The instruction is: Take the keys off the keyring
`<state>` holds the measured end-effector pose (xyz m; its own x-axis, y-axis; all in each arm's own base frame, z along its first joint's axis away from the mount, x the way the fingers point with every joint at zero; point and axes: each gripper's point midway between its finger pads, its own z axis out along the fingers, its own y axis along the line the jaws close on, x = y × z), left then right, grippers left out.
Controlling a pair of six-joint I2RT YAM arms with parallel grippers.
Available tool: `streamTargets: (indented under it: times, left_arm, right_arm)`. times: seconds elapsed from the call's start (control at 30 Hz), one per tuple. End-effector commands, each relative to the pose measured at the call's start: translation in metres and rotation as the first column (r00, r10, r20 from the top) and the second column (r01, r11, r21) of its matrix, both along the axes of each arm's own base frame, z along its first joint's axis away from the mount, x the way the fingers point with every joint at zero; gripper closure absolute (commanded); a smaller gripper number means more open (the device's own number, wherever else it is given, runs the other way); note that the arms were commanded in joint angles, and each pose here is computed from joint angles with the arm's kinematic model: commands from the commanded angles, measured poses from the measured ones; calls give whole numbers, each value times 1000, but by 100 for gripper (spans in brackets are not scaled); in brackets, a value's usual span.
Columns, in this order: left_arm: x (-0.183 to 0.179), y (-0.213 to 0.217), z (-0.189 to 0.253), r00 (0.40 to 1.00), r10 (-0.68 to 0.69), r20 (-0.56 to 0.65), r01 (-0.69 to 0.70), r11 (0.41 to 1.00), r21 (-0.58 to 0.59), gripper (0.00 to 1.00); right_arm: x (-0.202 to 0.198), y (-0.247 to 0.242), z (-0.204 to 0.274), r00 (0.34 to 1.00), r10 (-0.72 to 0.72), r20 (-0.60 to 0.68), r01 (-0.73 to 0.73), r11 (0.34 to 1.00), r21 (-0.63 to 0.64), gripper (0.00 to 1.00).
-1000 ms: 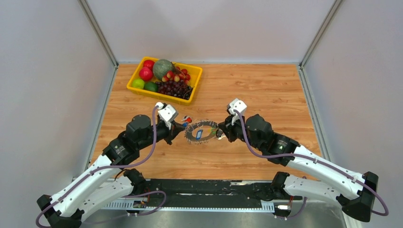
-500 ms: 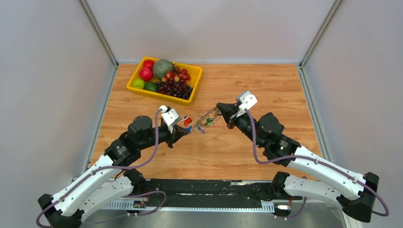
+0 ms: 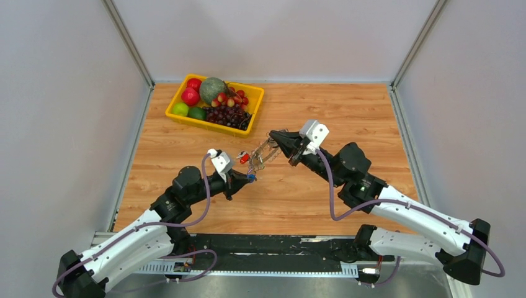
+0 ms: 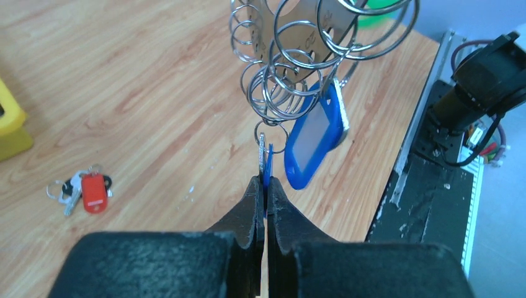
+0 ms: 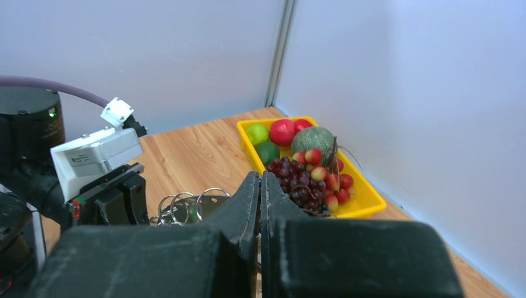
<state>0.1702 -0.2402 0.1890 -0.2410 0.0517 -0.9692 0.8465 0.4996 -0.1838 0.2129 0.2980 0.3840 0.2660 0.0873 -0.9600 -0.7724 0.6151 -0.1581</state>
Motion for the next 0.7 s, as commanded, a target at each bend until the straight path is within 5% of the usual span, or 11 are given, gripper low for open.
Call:
streamTargets:
  times: [0.0,0.1,0.47,0.67]
  left_arm:
    - [0,-9,31,995,-23,101,36,992,-124,100]
    - [-1,-9,36,990,-29,141,50,988,-144,95]
    - [4,-5,56,971,6,237,38,983,-182,43]
    - [-7,-5,70,956,-17,294,88,969,-230,33]
  right_arm:
    - [-25,-8,94,982,74,175,-104,980,169,100]
    - [-30,-5,103,978,103,183,-134,977,169,100]
    - [-38,1,129,966,154,208,-191,967,169,100]
    - [-41,4,133,961,173,215,-210,964,165,100]
